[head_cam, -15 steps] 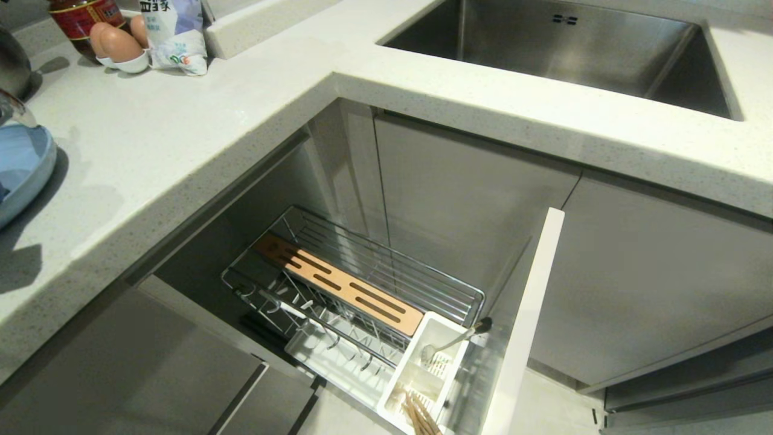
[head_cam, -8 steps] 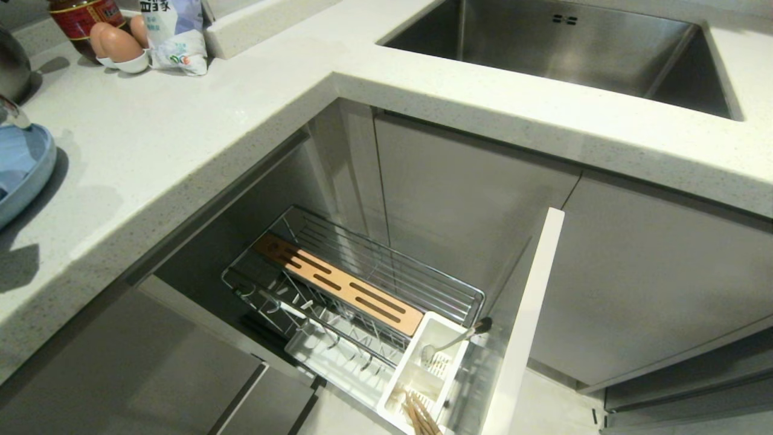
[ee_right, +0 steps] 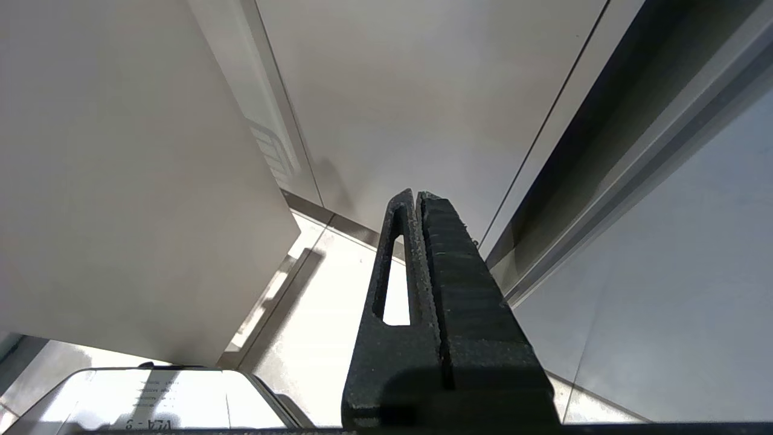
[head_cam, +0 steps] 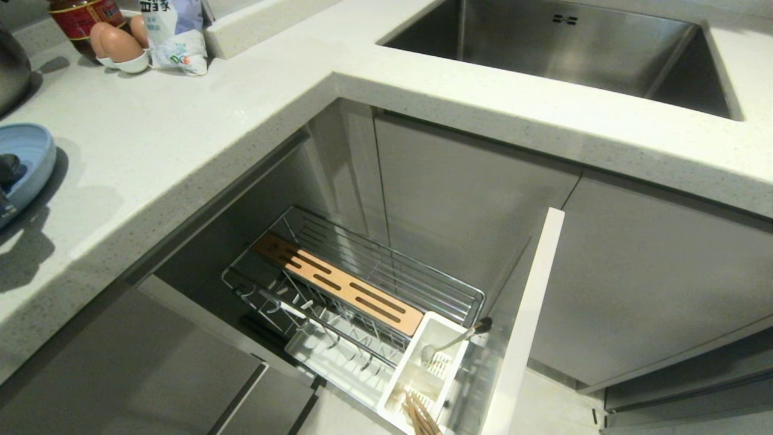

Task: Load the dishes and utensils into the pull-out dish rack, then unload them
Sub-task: Close the cupboard

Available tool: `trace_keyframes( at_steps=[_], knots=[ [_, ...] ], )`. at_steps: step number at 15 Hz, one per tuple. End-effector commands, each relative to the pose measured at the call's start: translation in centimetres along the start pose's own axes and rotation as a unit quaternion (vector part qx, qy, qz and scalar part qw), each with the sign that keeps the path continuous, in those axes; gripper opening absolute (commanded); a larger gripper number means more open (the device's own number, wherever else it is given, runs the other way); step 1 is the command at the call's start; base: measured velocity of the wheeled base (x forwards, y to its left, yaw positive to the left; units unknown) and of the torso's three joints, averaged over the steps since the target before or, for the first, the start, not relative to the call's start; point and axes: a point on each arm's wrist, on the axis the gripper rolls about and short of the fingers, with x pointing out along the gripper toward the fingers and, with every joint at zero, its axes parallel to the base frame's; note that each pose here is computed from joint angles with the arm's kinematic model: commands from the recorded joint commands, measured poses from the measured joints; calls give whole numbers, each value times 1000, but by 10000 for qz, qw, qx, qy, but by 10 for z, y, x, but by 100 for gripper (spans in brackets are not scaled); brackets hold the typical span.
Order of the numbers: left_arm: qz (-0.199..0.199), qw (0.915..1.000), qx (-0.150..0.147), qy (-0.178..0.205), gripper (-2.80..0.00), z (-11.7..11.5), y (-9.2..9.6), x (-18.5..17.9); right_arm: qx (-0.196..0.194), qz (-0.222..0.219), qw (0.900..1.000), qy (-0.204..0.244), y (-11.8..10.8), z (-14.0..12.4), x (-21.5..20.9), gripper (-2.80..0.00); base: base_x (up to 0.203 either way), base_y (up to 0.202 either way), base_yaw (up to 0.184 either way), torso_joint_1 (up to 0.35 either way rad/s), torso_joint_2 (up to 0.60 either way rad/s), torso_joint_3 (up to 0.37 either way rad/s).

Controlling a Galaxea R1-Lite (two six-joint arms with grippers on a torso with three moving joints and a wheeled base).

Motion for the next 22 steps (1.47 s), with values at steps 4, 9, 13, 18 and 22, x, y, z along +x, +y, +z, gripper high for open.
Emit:
trace_keyframes(
  at_steps=[4,9,13,18,22],
  knots=[
    [-35,10000,-9,-58,0,3,-1,-1,0,2,10000,0,0,0,0,-280,0,0,0,0,0,0],
    [-245,9992,-72,-317,0,21,-7,-1,0,1,10000,0,0,0,0,-280,0,0,0,0,0,0],
    [-494,9979,130,-404,-280,35,-20,5,0,2,10000,0,0,0,0,-280,0,0,0,0,0,0],
    [-1499,9876,245,-397,-280,52,-58,8,0,0,10000,0,0,0,0,-280,0,0,0,0,0,0],
    [-2788,9589,522,45,-280,37,-111,-1,0,2,10000,0,0,0,0,-280,0,0,0,0,0,0]
  ],
)
